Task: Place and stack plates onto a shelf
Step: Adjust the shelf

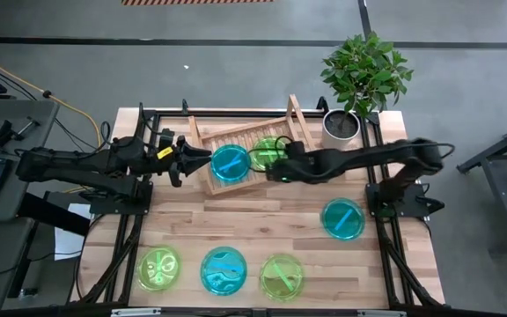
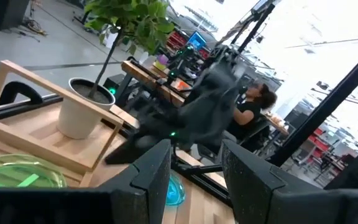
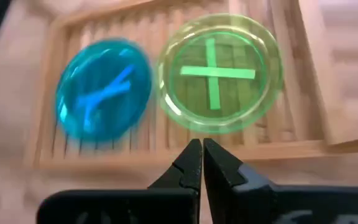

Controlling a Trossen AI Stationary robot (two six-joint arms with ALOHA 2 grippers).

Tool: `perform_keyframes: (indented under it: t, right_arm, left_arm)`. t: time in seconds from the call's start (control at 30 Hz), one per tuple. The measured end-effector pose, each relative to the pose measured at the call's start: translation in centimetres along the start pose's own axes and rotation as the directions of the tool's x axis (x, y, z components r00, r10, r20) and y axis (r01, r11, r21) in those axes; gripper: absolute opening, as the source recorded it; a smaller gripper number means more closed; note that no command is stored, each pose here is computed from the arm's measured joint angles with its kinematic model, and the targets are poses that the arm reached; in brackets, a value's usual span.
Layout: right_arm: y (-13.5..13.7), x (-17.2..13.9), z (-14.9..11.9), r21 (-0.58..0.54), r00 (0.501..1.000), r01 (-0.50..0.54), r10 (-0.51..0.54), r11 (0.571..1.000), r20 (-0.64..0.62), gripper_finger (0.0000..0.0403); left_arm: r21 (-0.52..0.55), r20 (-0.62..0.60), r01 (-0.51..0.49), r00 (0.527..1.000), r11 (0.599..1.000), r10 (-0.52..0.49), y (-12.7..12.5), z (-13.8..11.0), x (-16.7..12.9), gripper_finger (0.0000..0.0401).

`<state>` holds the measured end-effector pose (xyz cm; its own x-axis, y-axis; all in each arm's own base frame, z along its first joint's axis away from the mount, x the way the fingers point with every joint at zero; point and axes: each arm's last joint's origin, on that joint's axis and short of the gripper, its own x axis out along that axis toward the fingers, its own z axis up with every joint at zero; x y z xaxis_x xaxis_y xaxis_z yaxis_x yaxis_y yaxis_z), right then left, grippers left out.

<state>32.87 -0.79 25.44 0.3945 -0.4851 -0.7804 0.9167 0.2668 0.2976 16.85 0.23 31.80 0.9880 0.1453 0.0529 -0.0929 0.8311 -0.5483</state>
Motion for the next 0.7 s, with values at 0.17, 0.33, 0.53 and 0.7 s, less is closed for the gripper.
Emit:
perform_keyframes:
  t: [0.17, 0.33, 0.53, 0.7]
  right_arm:
    - [-2.4, -4.6, 1.4, -0.203, 1.0, 0.001, -0.005, 0.979, -0.023, 0.0]
    - [-5.0, -7.3, 2.4, -0.268, 0.997, 0.051, -0.063, 0.962, -0.034, 0.0]
    - [-5.9, -9.1, 3.2, -0.33, 1.0, 0.002, -0.009, 0.944, -0.02, 0.0]
    - [-6.0, -9.2, 3.2, -0.402, 1.0, -0.004, -0.004, 0.916, -0.018, 0.0]
  left_arm:
    - [0.014, -0.008, -0.031, 0.999, 0.999, 0.031, 0.2, -0.3, 0.4, 0.0131]
    - [0.004, -0.204, -0.174, 0.964, 0.985, 0.171, 0.5, -1.6, 3.1, 0.0108]
    - [0.114, -0.468, -0.362, 0.802, 0.925, 0.371, -0.3, -1.7, 7.5, 0.0009]
    - [0.262, -0.637, -0.511, 0.546, 0.819, 0.544, -0.1, -2.7, 10.7, 0.0002]
